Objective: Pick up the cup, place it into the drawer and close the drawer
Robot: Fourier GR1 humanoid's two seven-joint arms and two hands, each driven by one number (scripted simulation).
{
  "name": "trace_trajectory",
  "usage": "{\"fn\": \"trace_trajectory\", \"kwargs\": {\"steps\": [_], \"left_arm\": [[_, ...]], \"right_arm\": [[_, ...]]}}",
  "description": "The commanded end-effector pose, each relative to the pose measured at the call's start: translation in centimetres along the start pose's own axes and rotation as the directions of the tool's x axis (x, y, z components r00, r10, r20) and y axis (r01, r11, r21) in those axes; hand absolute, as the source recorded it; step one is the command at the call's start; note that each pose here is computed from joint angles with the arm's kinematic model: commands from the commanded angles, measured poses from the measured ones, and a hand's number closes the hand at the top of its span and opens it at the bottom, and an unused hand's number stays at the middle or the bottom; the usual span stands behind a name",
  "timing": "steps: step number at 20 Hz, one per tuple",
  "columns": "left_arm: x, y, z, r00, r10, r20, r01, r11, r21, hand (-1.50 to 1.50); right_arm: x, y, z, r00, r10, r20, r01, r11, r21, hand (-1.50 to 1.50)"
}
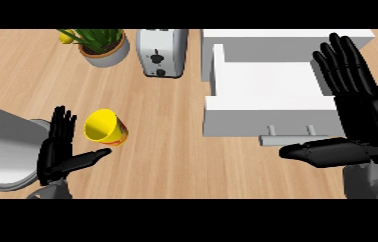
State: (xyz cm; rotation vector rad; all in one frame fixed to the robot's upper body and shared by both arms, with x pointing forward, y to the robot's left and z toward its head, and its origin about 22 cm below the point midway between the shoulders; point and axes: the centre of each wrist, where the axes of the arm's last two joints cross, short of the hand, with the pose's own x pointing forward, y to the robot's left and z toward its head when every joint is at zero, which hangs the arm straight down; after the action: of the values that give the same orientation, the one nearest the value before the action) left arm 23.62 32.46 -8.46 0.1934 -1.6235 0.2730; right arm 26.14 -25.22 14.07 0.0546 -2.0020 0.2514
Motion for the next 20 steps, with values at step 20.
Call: {"fn": "trace_trajectory", "kwargs": {"steps": [20], "left_arm": [[-7.2,1.7,0.4,0.998,0.016,0.056,-0.016,1.000,0.010,-1.50]], "right_arm": [[1.7,0.3,-1.1,1.000,-0.012,0.000,0.012,1.000,0.019,-1.50]]}}
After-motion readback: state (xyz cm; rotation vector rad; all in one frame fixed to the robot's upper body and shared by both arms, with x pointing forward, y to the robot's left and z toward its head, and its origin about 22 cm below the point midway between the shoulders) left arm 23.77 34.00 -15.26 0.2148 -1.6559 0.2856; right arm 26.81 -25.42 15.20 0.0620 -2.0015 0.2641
